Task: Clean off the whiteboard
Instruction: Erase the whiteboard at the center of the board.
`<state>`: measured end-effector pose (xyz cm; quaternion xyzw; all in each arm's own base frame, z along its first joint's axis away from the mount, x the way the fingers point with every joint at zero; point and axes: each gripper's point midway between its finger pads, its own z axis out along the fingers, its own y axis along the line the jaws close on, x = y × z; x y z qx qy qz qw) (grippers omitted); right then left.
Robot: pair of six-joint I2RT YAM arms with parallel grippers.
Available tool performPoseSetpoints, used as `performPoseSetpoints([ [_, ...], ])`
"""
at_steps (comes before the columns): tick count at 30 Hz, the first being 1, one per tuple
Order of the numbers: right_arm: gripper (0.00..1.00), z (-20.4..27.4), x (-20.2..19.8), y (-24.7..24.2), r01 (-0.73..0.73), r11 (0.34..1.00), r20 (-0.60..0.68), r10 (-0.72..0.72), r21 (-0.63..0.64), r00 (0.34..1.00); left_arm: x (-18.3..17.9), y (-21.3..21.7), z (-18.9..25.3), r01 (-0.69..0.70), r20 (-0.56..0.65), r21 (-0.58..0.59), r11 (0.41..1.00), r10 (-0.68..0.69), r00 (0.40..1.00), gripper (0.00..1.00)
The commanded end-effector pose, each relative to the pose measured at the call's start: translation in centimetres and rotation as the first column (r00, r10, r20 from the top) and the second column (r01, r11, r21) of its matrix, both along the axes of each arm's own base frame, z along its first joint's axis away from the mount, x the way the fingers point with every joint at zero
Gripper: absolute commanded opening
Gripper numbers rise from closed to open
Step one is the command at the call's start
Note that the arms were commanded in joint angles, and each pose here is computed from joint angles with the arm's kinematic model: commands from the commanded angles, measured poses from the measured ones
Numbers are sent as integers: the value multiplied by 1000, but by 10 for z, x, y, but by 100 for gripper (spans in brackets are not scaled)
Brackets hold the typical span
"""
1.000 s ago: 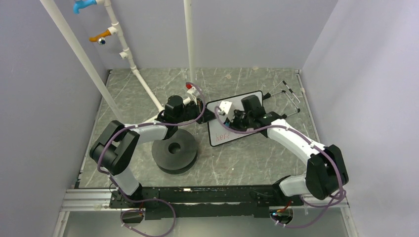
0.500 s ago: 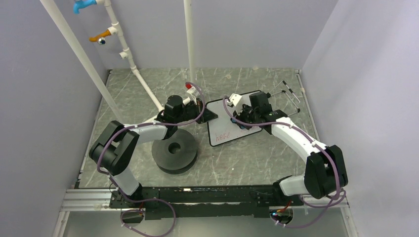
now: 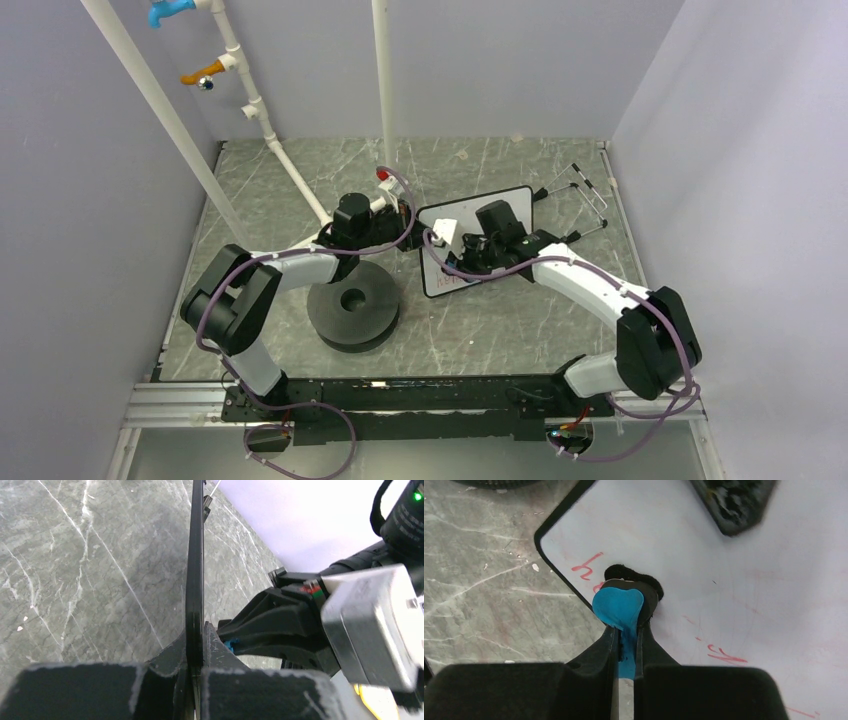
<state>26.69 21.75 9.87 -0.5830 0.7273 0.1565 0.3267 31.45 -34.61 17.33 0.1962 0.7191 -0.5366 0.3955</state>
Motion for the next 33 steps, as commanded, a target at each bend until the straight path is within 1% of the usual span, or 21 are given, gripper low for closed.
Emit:
performPoseSetpoints([
  [1, 0, 18, 42, -23, 193, 980, 54, -196, 53, 979, -20, -11, 52, 115, 126, -90, 989, -104, 987, 0],
  [3, 0, 27, 53, -37, 270, 959, 54, -275, 88, 960, -20, -12, 52, 117, 125, -91, 989, -105, 986, 0],
  [6, 0, 21, 52, -48, 283, 956, 58, -288, 77, 956, -19, -12, 52, 118, 124, -94, 989, -105, 987, 0],
  [8, 0, 14, 43, -44, 239, 969, 31, -241, 64, 970, -19, -13, 52, 118, 124, -94, 989, -106, 987, 0],
  [13, 0, -11, 8, -12, 49, 999, -17, -49, -14, 999, -19, -11, 54, 111, 129, -91, 990, -98, 987, 0],
  [16, 0, -16, 0, -1, 12, 1000, -39, -13, -22, 999, -19, -10, 54, 105, 128, -92, 990, -93, 987, 0],
  [19, 0, -12, 7, -3, 54, 998, -25, -55, -20, 998, -19, -10, 54, 104, 130, -94, 990, -91, 987, 0],
  [23, 0, 9, 40, -26, 225, 973, 19, -226, 41, 974, -20, -10, 53, 107, 126, -95, 990, -95, 988, 0],
  [25, 0, 13, 48, -39, 274, 960, 39, -277, 55, 960, -19, -10, 53, 107, 131, -97, 990, -93, 987, 0],
  [28, 0, 10, 45, -41, 271, 961, 29, -272, 53, 962, -18, -10, 53, 105, 132, -98, 990, -92, 987, 0],
  [33, 0, -7, 24, -17, 160, 987, -6, -160, 6, 987, -18, -10, 56, 100, 149, -107, 989, -83, 985, 0],
])
